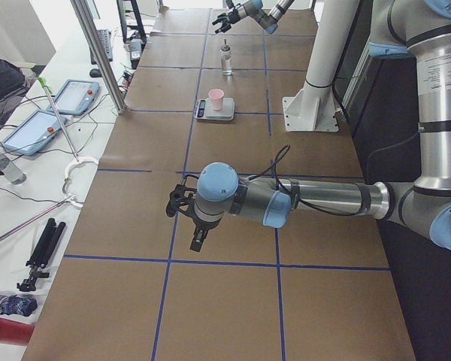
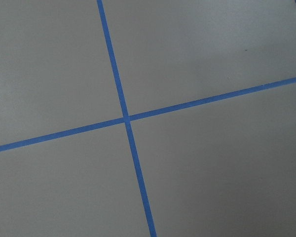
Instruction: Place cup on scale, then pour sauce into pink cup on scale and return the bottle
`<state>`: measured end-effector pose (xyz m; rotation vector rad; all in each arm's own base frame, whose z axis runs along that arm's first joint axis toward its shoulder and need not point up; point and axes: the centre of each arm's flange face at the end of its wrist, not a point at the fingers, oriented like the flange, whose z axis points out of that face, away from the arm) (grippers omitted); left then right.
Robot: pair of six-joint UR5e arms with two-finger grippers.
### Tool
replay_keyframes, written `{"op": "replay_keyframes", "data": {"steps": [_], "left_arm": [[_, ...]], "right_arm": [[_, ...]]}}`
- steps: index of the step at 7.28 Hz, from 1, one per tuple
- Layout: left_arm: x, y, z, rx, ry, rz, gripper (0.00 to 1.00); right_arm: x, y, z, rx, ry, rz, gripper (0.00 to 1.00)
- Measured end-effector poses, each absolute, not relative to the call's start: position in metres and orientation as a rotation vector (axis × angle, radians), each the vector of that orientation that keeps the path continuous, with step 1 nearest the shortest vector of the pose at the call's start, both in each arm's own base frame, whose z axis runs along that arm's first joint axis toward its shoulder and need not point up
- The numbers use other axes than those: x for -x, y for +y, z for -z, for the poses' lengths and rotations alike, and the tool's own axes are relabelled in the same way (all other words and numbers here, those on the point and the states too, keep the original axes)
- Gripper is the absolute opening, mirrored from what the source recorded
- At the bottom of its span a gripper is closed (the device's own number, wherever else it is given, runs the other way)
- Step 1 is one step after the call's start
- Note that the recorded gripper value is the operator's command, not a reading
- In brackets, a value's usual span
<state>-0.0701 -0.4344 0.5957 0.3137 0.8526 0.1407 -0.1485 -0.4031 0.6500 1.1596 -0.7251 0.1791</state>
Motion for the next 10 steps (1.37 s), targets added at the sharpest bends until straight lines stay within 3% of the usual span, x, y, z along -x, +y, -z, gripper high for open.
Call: {"op": "replay_keyframes", "data": {"steps": [5, 10], "left_arm": [[0.070, -0.435, -0.595, -0.314, 0.853, -0.140, 1.00], [0.070, -0.436, -0.593, -0.319, 0.852, -0.142, 1.00]], "right_arm": [[0.056, -0.530, -0.648, -0.934, -0.603, -0.062, 1.00], [-0.004, -0.582, -0.627, -0.639, -0.721, 0.039, 1.00]]}}
